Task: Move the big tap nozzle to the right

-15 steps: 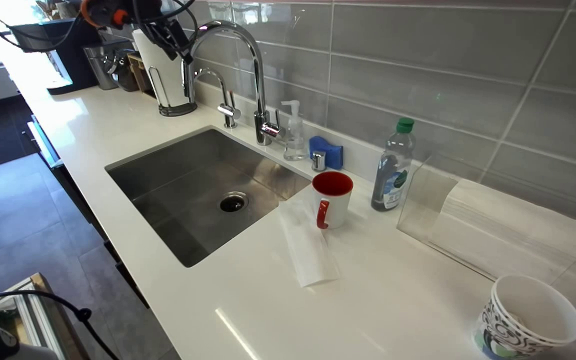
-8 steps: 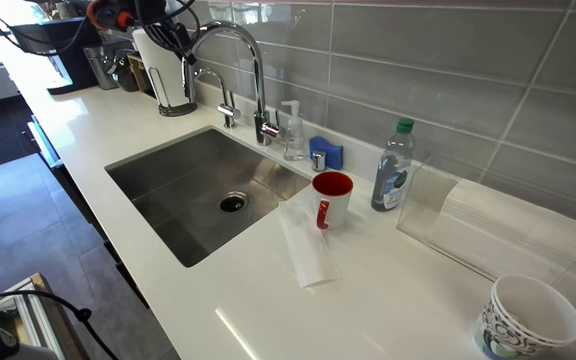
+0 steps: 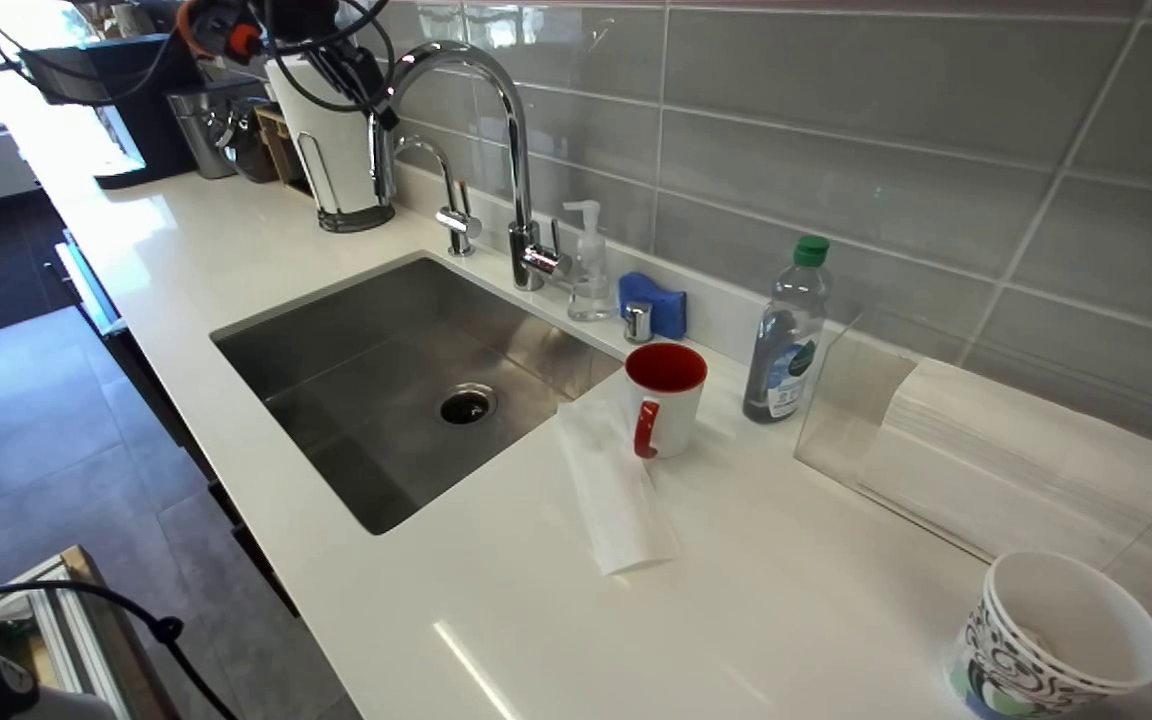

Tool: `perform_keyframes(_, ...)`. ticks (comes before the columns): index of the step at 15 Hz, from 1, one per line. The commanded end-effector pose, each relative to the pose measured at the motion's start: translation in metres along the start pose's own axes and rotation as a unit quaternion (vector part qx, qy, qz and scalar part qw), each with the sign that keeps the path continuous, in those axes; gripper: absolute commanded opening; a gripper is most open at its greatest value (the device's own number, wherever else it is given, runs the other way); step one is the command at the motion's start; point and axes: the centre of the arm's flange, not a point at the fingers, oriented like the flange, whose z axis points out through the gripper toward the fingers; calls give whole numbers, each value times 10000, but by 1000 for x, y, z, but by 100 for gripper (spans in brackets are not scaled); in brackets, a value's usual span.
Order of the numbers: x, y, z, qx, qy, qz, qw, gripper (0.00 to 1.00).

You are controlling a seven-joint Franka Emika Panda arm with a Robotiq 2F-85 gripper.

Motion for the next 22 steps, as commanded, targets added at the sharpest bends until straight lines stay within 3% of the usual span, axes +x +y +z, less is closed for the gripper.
perform_keyframes(1,28,51,-27,-209,487,304,9981,19)
perform_keyframes(5,40,100,-35,-345,597,181,9975,18)
perform_keyframes(8,52,128,-33,-382,594,47,9975,36)
perform_keyframes(10,64,153,-33,-434,669,168,9967,36)
perform_keyframes(11,74,169,-39,-467,825,332,9949,38)
perform_keyframes(12,87,185,-48,-487,1061,526,9918,51)
perform_keyframes(13,98,202,-59,-542,1315,707,9873,59)
perform_keyframes(16,118,234,-74,-629,1788,1141,9752,68)
perform_keyframes(17,117,236,-76,-633,1641,1343,9752,82)
perform_keyframes(19,113,232,-74,-644,1345,1549,9766,99)
perform_keyframes(22,92,202,-73,-587,537,1756,9812,100)
